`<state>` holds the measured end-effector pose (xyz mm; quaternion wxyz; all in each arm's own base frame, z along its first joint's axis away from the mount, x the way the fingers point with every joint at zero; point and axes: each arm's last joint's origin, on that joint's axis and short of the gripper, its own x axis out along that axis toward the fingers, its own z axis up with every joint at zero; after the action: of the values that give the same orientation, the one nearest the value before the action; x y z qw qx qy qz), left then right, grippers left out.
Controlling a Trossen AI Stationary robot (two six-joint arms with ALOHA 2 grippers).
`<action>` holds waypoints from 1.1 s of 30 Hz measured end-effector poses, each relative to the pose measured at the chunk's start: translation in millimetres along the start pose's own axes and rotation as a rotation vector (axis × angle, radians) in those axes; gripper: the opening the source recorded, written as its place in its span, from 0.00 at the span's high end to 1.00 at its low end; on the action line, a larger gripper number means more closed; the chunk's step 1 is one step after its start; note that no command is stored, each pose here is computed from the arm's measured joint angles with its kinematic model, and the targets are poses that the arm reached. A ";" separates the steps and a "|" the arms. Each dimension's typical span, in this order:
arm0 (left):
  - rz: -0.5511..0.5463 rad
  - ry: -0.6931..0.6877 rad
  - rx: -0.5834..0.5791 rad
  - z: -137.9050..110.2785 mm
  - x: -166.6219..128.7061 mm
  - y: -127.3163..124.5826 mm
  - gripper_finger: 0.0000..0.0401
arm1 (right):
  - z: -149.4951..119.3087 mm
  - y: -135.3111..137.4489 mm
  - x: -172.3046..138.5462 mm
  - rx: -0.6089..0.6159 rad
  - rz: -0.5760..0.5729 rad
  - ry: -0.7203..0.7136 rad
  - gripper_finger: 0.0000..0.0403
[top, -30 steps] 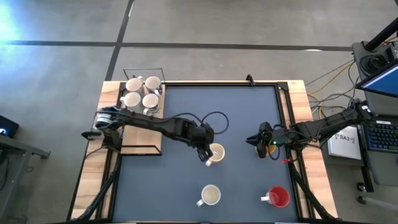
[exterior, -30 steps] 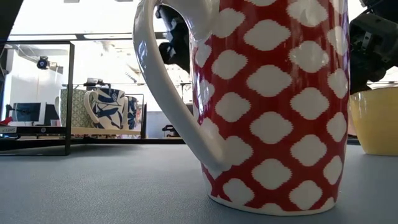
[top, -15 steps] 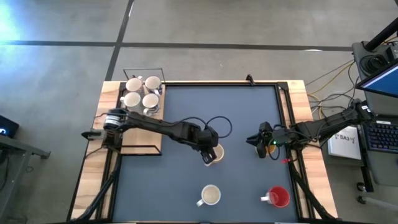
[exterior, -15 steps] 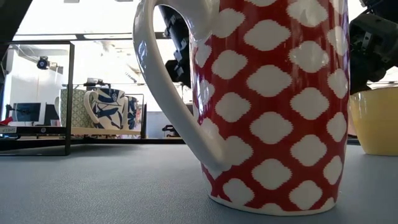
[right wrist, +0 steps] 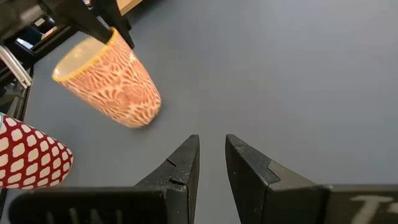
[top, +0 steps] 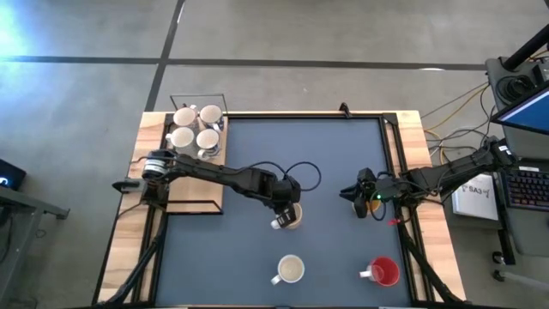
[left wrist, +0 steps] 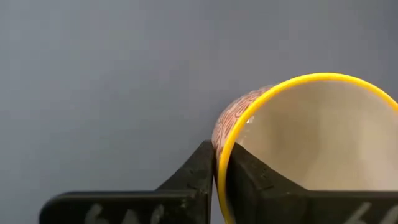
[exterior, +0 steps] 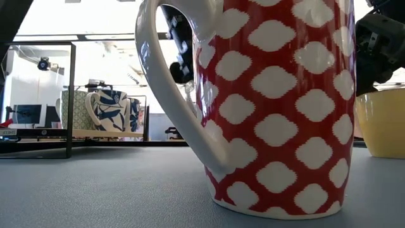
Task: Place coffee mugs
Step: Put the red patterned mug on the shelf
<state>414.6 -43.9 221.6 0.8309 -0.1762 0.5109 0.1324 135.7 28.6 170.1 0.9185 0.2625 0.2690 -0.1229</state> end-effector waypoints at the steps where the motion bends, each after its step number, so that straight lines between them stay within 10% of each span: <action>1: 0.001 -0.001 0.010 0.1 -4.4 0.8 0.97 | 0.0 0.0 0.0 0.000 0.000 0.000 0.83; 17: 0.210 0.090 0.116 -12.6 -90.3 61.8 0.97 | 0.0 0.0 0.0 0.000 0.000 0.000 0.83; 33: 0.239 0.062 -0.206 -132.1 -151.9 135.8 0.97 | 0.0 0.0 0.0 0.000 0.000 0.001 0.83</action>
<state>187.0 16.1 281.2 0.7706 -0.2026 0.5372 0.2768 135.6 28.6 170.1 0.9184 0.2625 0.2692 -0.1230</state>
